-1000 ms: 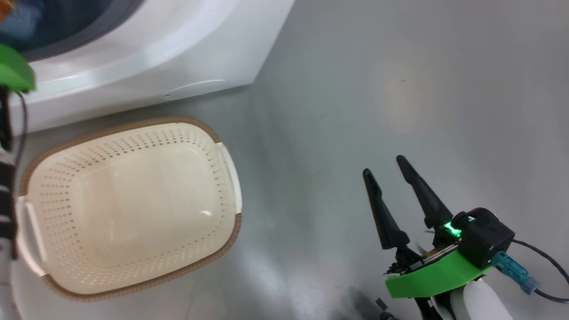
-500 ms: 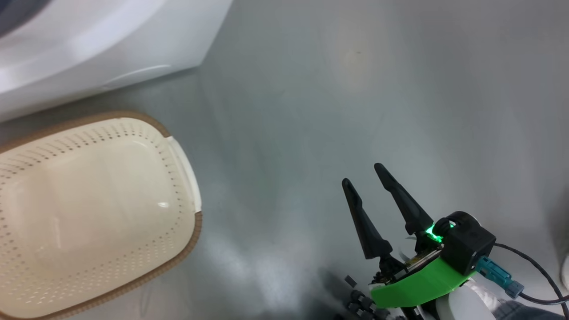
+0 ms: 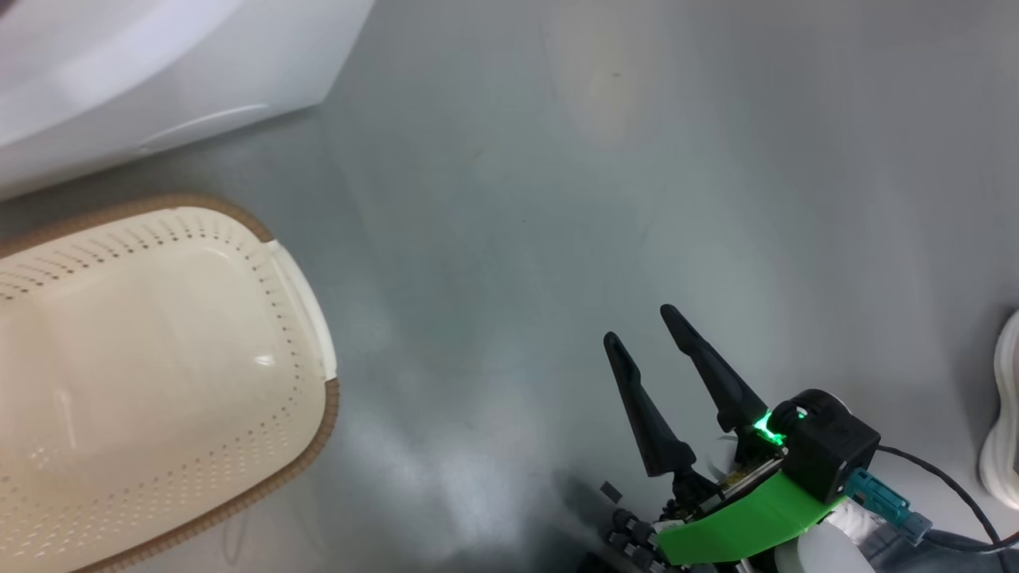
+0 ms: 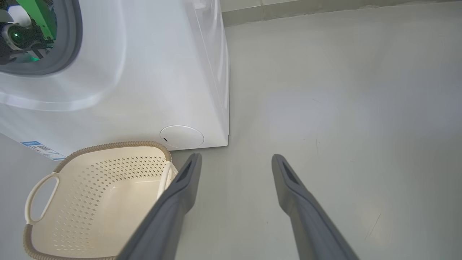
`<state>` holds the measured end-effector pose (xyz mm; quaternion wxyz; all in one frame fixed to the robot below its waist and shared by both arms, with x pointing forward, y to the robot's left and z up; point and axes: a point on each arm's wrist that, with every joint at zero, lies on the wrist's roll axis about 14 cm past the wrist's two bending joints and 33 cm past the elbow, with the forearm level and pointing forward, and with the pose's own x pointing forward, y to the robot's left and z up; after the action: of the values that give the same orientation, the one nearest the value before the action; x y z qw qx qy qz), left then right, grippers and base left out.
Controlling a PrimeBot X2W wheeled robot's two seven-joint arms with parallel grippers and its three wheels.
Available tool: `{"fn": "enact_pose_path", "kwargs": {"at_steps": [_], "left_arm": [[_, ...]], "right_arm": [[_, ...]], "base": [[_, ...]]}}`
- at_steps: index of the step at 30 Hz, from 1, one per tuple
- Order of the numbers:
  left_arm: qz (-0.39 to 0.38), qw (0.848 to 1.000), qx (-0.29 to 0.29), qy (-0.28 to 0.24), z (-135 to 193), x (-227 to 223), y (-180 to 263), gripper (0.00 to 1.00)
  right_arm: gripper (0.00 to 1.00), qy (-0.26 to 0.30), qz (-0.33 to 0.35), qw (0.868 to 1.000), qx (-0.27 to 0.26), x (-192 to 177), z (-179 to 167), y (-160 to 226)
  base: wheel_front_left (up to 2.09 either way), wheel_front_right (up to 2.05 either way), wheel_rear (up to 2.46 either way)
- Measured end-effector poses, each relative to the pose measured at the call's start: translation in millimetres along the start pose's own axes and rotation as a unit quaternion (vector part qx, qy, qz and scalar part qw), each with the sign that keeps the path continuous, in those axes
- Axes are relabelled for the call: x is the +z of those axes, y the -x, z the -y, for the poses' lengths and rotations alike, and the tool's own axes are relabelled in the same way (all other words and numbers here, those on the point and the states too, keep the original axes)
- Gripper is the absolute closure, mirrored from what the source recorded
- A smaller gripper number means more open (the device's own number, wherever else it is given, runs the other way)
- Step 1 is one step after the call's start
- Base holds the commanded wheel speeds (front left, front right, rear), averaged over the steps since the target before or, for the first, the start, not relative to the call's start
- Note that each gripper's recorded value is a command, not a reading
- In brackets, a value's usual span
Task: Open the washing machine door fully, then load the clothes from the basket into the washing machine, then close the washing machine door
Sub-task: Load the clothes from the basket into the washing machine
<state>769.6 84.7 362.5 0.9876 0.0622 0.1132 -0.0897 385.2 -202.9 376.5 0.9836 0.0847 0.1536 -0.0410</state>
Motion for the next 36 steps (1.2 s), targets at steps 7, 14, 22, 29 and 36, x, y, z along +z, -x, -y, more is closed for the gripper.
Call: {"fn": "enact_pose_path", "kwargs": {"at_steps": [7,14,22,29,36], "left_arm": [[0.029,0.999,0.012,0.02,2.0,19.8,12.6,0.0],[0.041,0.999,0.01,0.034,19.6,31.4,39.9,0.0],[0.065,0.996,0.017,0.055,27.0,55.1,75.8,0.0],[0.084,0.993,-0.003,0.084,43.1,64.1,126.1,0.0],[0.084,0.991,-0.02,0.099,52.7,54.5,182.5,0.0]], "right_arm": [[0.0,-0.006,0.012,1.0,0.011,6.2,-5.9,-3.3],[0.0,-0.011,0.034,0.999,0.026,19.5,-14.0,-1.3],[0.0,-0.017,0.065,0.997,0.04,39.7,-22.1,4.9],[0.0,-0.016,0.098,0.993,0.06,61.2,-32.8,11.7],[0.0,-0.008,0.118,0.99,0.07,72.7,-38.0,22.2]], "base": [[0.0,0.0,0.0],[0.0,0.0,0.0],[0.0,0.0,0.0],[0.0,0.0,0.0],[0.0,0.0,0.0]]}}
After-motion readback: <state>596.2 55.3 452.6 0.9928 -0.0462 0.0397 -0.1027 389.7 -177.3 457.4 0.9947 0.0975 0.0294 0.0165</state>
